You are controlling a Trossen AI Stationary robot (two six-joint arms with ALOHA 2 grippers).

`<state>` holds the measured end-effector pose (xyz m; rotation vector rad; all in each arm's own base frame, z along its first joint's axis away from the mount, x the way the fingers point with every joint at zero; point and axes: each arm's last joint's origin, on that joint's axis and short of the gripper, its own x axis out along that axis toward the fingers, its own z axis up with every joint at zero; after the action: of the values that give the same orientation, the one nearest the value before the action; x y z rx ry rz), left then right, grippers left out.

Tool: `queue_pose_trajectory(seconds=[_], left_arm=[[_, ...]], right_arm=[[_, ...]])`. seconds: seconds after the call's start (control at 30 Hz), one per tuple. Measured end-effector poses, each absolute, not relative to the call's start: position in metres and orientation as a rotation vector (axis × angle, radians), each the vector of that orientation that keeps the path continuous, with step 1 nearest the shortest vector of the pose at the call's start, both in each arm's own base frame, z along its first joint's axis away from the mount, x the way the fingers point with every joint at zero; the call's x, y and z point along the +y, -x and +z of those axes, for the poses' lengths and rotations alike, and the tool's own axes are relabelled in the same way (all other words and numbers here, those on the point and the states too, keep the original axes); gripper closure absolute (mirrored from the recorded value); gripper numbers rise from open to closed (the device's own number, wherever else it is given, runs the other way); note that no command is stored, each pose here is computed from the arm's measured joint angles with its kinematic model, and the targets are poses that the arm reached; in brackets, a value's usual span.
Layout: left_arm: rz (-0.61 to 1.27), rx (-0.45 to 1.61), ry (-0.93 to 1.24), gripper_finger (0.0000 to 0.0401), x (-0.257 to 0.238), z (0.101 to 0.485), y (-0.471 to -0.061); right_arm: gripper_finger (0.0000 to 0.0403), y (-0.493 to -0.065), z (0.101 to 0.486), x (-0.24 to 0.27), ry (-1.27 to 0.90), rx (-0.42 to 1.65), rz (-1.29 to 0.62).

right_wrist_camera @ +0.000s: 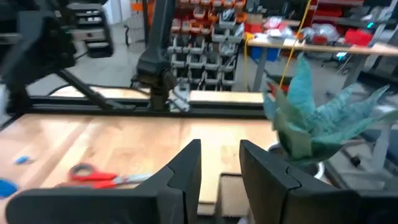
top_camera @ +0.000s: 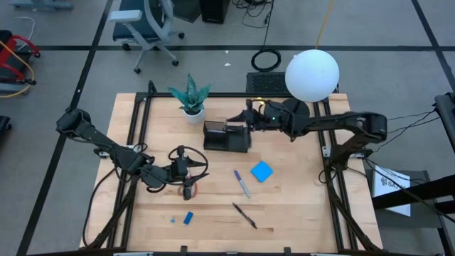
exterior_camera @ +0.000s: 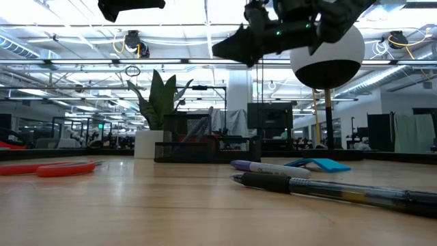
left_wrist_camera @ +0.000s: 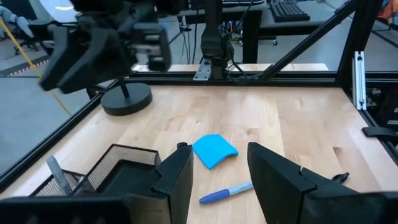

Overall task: Pick and place office supplies into organizer
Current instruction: Put the blue marker into the black desk organizer

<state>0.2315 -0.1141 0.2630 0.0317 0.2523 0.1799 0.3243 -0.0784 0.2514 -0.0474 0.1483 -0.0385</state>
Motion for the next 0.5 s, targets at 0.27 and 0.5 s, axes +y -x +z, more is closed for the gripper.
queue_pose_trajectory(seconds=[0.27,0.5], left_arm=[[0.201,0.256,-0.069,0.024,-0.108,0.263,-0.235],[0.211,0.247,-0.159,0.024,-0.101,0.267,-0.236]], right_arm=[[0.0303,-0.317,0.264,-0.061,0.005,0.156,0.006],[0.0303,-0.318,0.258,-0.052,-0.193,0.209,0.015]])
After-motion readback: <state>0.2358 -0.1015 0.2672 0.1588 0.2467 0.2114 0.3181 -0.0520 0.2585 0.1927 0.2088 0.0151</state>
